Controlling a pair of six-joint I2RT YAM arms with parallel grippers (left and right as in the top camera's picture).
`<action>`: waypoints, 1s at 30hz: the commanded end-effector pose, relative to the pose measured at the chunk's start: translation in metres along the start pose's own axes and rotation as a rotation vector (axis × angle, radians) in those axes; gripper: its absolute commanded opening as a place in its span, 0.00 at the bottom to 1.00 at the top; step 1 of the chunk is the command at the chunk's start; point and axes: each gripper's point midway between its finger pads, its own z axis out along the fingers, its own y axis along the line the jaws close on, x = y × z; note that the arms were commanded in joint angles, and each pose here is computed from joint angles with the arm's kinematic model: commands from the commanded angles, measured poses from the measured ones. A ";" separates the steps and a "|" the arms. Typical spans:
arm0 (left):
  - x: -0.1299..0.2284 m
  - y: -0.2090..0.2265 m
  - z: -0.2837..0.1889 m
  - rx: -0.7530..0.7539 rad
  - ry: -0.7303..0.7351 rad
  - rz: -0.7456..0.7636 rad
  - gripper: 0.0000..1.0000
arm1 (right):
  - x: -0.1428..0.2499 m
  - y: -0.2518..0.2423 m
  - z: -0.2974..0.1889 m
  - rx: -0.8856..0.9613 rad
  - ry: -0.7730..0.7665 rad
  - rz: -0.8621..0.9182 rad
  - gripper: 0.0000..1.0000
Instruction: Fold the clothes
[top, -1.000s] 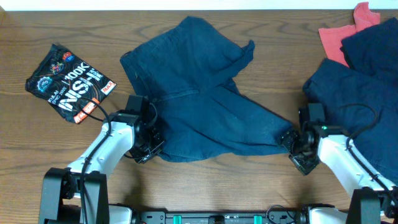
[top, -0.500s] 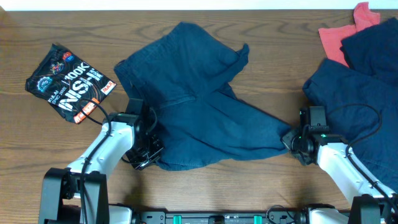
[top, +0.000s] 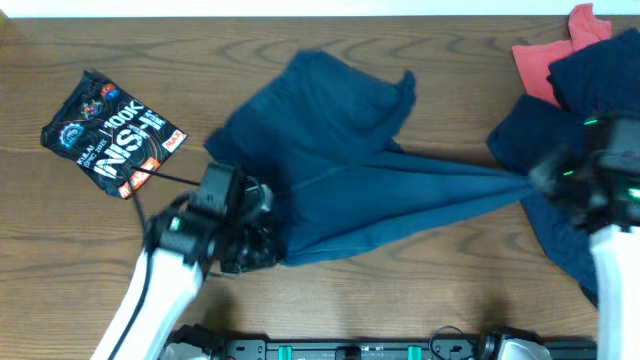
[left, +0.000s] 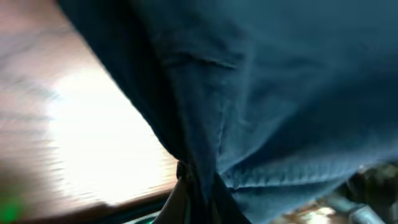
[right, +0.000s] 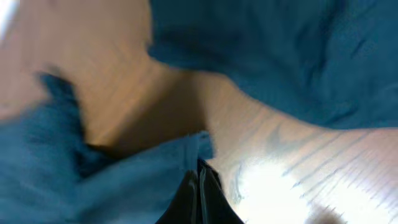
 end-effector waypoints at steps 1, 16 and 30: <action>0.013 -0.031 -0.030 0.073 -0.092 0.204 0.06 | -0.039 -0.002 -0.042 0.024 -0.148 -0.085 0.01; -0.071 0.037 -0.111 -0.303 -0.774 -0.112 0.06 | -0.055 0.133 -0.053 -0.332 -0.239 -0.517 0.01; -0.157 0.127 -0.041 -0.602 -0.697 -0.431 0.07 | 0.054 0.156 0.121 -0.121 0.231 -0.635 0.01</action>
